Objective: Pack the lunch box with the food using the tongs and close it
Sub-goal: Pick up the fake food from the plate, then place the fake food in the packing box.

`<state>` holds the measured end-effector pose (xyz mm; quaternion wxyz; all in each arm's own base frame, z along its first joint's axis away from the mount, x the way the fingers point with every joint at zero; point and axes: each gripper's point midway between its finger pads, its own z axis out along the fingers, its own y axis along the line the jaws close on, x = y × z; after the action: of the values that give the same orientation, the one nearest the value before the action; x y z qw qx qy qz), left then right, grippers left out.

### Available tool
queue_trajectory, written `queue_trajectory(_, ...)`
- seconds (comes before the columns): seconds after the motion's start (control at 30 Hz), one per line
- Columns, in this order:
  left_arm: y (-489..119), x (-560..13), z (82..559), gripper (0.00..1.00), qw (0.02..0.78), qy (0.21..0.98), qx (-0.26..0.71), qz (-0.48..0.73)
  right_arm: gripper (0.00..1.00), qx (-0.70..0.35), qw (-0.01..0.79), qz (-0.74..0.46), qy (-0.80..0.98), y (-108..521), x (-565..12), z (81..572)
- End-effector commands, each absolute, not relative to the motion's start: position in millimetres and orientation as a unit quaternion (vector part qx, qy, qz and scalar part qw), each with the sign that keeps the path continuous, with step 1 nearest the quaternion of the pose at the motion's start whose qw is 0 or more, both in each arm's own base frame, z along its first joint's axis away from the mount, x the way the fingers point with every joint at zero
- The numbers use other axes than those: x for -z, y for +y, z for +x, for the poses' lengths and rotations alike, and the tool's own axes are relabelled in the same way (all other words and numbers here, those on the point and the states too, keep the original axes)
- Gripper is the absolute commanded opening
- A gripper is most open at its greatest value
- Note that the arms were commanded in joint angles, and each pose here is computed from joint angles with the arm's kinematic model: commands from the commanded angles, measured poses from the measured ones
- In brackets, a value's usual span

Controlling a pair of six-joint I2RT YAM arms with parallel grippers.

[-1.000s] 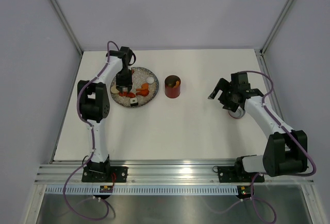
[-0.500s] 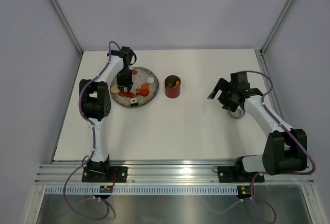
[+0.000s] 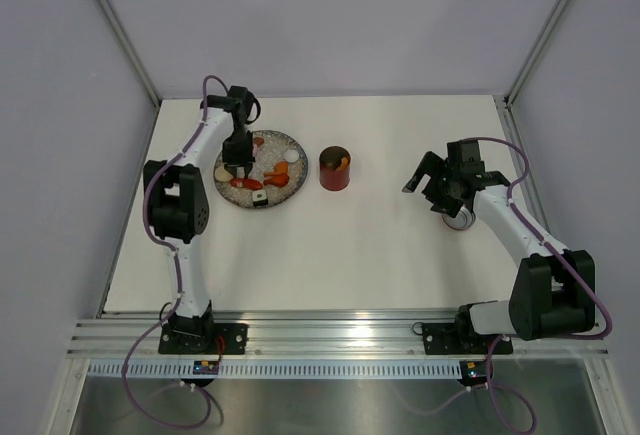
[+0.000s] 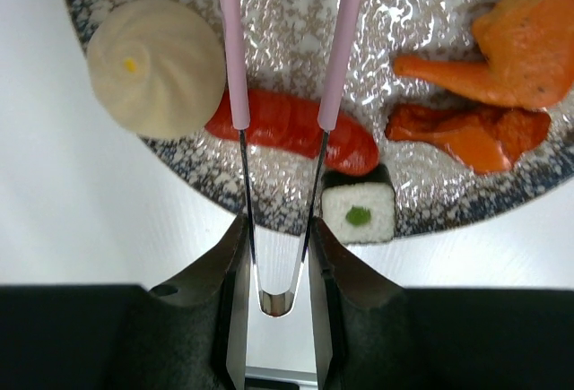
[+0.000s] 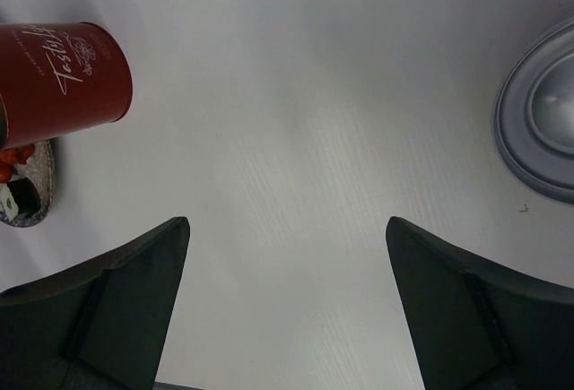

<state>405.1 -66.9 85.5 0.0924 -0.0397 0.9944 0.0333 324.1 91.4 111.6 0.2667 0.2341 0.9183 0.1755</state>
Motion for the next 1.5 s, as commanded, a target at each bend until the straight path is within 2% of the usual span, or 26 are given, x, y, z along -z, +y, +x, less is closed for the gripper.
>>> queue_trajectory(0.0,-64.3,-130.0,408.2,0.0,0.159,0.986,-0.02,-0.047,0.99,-0.195,0.292,0.225,0.909,96.7,-128.8,337.4)
queue_trajectory(0.43,-72.3,-159.3,387.2,0.0,0.19,0.981,0.01,-0.038,0.99,-0.2,0.292,0.228,0.907,98.3,-129.2,334.8)
queue_trajectory(0.73,-103.9,-204.6,361.7,0.0,0.238,0.971,0.025,0.015,1.0,-0.199,0.294,0.228,0.907,98.1,-131.8,337.5)
queue_trajectory(0.9,-141.2,-218.0,342.4,0.0,0.244,0.967,0.032,0.07,1.0,-0.201,0.297,0.227,0.906,98.6,-135.5,339.3)
queue_trajectory(1.17,-207.2,-209.0,315.5,0.0,0.223,0.961,0.058,0.153,0.99,-0.201,0.301,0.226,0.904,98.3,-140.2,339.0)
queue_trajectory(1.47,-228.1,-195.9,307.4,0.0,0.205,0.96,0.065,0.179,1.0,-0.199,0.299,0.227,0.905,97.1,-136.9,334.7)
